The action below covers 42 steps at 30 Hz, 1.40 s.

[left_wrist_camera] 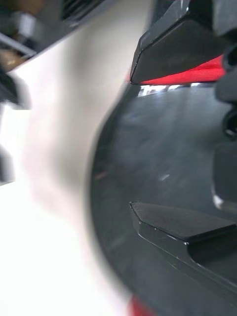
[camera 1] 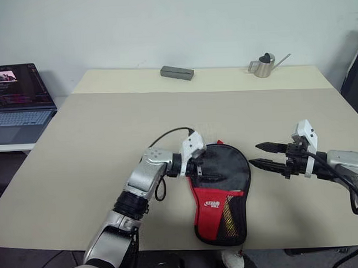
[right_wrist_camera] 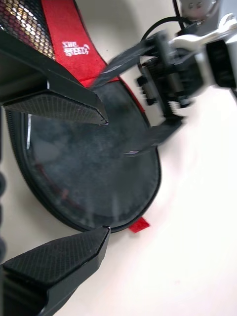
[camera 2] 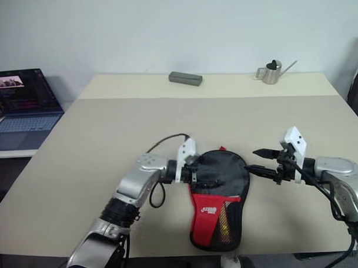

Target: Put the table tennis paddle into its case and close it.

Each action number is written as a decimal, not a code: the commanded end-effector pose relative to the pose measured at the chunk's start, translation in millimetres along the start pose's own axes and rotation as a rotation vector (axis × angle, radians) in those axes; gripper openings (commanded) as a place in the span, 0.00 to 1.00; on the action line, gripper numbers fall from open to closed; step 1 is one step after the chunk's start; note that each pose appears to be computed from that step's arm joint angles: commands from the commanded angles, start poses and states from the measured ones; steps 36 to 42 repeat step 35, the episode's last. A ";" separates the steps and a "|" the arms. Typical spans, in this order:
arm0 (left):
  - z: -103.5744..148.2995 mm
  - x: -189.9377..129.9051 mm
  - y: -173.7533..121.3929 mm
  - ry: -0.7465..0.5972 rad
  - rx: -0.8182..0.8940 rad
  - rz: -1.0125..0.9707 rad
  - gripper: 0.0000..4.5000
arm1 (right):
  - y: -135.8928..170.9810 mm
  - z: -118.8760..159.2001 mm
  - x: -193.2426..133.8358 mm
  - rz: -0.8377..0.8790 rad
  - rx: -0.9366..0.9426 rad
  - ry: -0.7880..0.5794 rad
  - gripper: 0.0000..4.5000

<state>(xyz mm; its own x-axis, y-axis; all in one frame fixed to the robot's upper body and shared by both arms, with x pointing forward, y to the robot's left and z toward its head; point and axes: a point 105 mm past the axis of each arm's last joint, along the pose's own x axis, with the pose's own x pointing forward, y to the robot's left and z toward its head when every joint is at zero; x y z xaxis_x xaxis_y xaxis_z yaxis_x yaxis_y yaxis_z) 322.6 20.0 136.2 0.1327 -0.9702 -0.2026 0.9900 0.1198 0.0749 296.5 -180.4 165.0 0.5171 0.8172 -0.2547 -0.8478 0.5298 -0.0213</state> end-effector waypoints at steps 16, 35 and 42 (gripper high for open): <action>21.4 -15.4 3.5 -0.071 0.015 0.058 0.92 | -1.6 8.5 -1.1 0.018 -0.066 -0.027 0.79; 20.4 -139.5 36.0 -0.053 0.068 0.633 0.92 | -65.4 12.7 -4.6 -0.062 -0.055 -0.016 0.79; 20.4 -139.5 36.0 -0.053 0.068 0.633 0.92 | -65.4 12.7 -4.6 -0.062 -0.055 -0.016 0.79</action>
